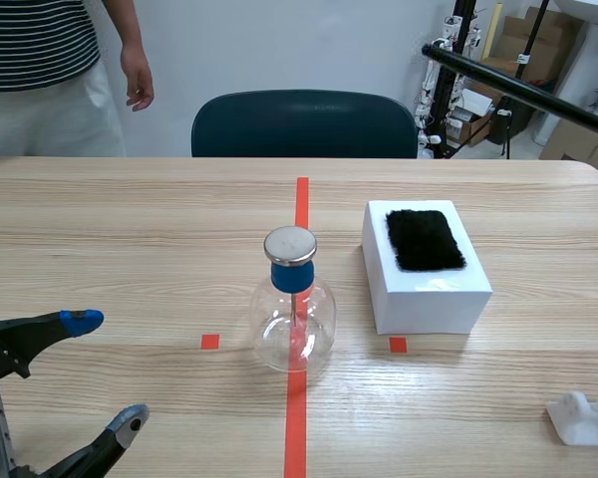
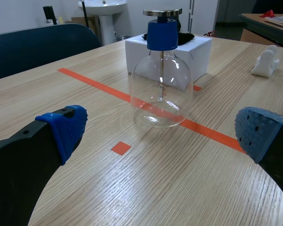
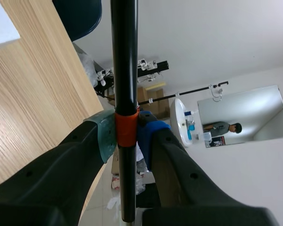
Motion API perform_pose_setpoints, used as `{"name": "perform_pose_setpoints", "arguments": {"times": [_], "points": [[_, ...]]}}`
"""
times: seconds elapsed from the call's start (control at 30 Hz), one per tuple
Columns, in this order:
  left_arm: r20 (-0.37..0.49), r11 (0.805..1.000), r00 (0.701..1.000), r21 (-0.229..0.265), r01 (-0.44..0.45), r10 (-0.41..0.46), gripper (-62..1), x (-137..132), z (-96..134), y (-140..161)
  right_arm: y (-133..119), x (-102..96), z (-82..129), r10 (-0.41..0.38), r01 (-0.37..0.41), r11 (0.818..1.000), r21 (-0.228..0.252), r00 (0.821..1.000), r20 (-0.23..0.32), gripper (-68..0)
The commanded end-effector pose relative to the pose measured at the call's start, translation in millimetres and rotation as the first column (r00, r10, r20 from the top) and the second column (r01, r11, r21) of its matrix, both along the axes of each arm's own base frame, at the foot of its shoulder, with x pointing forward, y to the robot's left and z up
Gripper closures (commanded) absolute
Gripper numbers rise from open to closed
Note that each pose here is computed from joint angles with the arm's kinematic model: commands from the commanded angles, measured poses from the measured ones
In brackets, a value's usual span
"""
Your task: Do the electroscope experiment. hold the rod still at the electroscope
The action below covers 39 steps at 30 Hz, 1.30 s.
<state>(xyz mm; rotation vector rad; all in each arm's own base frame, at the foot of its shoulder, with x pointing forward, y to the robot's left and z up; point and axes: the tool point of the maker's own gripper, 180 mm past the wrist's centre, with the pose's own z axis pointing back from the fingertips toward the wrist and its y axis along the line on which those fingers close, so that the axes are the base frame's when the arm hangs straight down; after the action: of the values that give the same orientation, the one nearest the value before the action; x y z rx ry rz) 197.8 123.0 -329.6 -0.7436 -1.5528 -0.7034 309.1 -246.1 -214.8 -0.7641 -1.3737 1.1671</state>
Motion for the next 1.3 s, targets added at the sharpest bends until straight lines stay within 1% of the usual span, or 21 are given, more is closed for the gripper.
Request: {"name": "perform_pose_setpoints", "arguments": {"times": [0.0, 0.13, 0.23, 0.37, 0.4, 0.5, 0.57, 0.63, 0.67, 0.73, 0.77, 0.87, 0.93, 1.1, 1.27], "points": [[0.028, 1.0, 1.0, -0.017, -0.007, 0.008, -62.3, 4, 8, 3, -2, 7.7, 15, 0.0, 0.0, 1.0, -0.011, 0.999, 0.041, 0.3], [0.028, 1.0, 1.0, -0.017, -0.007, 0.008, -62.3, 4, 8, 3, -4, 12.1, 19, -0.007, 0.007, 1.0, -0.013, 0.999, 0.045, 0.3], [0.028, 1.0, 1.0, -0.017, -0.007, 0.008, -62.3, 4, 8, 3, -6, 18.9, 25, -0.018, 0.02, 0.999, -0.034, 0.998, 0.055, 0.3], [0.028, 1.0, 1.0, -0.017, -0.007, 0.008, -62.3, 4, 8, 3, -1, 29.9, 31, 0.002, 0.005, 0.994, -0.112, 0.998, 0.064, 0.3], [0.028, 1.0, 1.0, -0.017, -0.007, 0.008, -62.3, 4, 8, 3, 2, 32.6, 33, 0.017, -0.008, 0.991, -0.137, 0.997, 0.069, 0.3], [0.028, 1.0, 1.0, -0.017, -0.007, 0.008, -62.3, 4, 8, 3, 11, 38.4, 39, 0.062, -0.045, 0.981, -0.19, 0.995, 0.082, 0.3], [0.028, 1.0, 1.0, -0.017, -0.007, 0.008, -62.3, 4, 8, 3, 18, 41.5, 39, 0.098, -0.075, 0.966, -0.248, 0.992, 0.083, 0.3], [0.028, 1.0, 1.0, -0.017, -0.007, 0.008, -62.3, 4, 8, 3, 24, 43.8, 38, 0.129, -0.098, 0.945, -0.312, 0.988, 0.08, 0.3], [0.028, 1.0, 1.0, -0.017, -0.007, 0.008, -62.3, 4, 8, 3, 27, 44.7, 36, 0.143, -0.107, 0.93, -0.35, 0.987, 0.078, 0.3], [0.028, 1.0, 1.0, -0.017, -0.007, 0.008, -62.3, 4, 8, 3, 33, 45.3, 32, 0.167, -0.125, 0.905, -0.407, 0.983, 0.07, 0.3], [0.028, 1.0, 1.0, -0.018, -0.007, 0.008, -62.3, 4, 8, 3, 36, 44.9, 31, 0.183, -0.137, 0.896, -0.422, 0.981, 0.069, 0.3], [0.028, 1.0, 1.0, -0.018, -0.007, 0.008, -62.3, 4, 8, 3, 45, 43.0, 26, 0.233, -0.179, 0.863, -0.473, 0.971, 0.057, 0.3], [0.028, 1.0, 1.0, -0.018, -0.007, 0.008, -62.3, 4, 8, 3, 50, 40.9, 22, 0.26, -0.204, 0.843, -0.498, 0.964, 0.046, 0.3], [0.028, 1.0, 1.0, -0.018, -0.007, 0.008, -62.3, 4, 8, 3, 59, 38.7, 16, 0.283, -0.213, 0.806, -0.552, 0.958, 0.043, 0.3], [0.028, 1.0, 1.0, -0.018, -0.007, 0.008, -62.3, 4, 8, 3, 72, 36.8, 13, 0.312, -0.231, 0.779, -0.584, 0.949, 0.041, 0.3]]}}
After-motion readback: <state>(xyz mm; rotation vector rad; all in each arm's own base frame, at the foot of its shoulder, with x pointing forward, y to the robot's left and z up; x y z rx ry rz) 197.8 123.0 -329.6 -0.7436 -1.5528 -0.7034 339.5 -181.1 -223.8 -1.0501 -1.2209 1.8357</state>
